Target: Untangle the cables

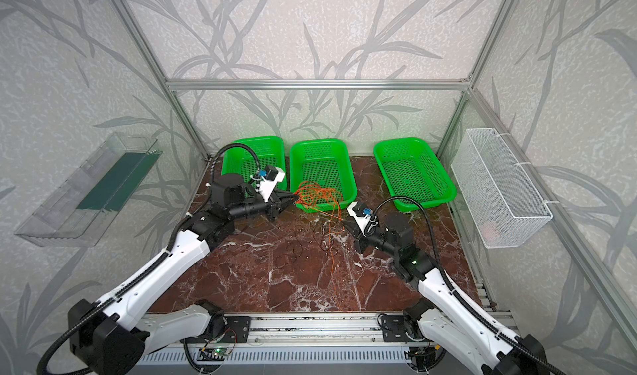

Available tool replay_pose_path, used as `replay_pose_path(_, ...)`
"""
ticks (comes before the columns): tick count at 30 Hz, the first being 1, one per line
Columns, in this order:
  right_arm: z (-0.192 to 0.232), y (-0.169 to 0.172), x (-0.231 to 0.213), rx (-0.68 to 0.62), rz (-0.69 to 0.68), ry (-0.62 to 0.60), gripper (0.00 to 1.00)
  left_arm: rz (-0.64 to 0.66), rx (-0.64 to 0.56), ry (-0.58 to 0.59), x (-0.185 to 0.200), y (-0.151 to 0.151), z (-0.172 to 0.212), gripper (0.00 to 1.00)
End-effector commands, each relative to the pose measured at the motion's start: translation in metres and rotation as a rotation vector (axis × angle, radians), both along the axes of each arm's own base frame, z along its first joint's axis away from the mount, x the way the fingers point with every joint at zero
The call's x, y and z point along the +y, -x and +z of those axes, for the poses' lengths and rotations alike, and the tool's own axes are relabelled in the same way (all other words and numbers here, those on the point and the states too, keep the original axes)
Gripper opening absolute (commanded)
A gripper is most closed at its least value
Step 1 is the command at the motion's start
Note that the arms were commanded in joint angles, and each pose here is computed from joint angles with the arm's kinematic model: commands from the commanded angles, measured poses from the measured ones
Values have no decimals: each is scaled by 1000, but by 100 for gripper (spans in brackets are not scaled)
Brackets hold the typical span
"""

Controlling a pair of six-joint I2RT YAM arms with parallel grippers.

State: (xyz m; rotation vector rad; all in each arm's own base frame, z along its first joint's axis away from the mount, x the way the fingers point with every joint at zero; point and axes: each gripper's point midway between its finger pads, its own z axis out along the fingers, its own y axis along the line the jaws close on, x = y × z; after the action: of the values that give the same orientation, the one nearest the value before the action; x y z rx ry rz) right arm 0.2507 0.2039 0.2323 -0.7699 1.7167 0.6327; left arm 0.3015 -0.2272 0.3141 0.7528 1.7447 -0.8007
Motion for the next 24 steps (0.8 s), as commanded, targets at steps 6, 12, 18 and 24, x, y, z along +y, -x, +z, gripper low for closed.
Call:
replay_pose_path(6, 11, 10, 7, 31, 100, 0, 6, -27, 37, 31, 12, 8, 5, 8)
replay_pose_path(12, 39, 11, 54, -36, 189, 9, 49, -48, 36, 36, -3, 11, 3, 7)
replay_pose_path(18, 62, 9, 88, -50, 223, -42, 58, -136, 36, 0, -31, 26, -6, 5)
replay_pose_path(24, 60, -16, 99, -26, 160, -39, 58, -222, 61, -33, -49, 42, -13, 1)
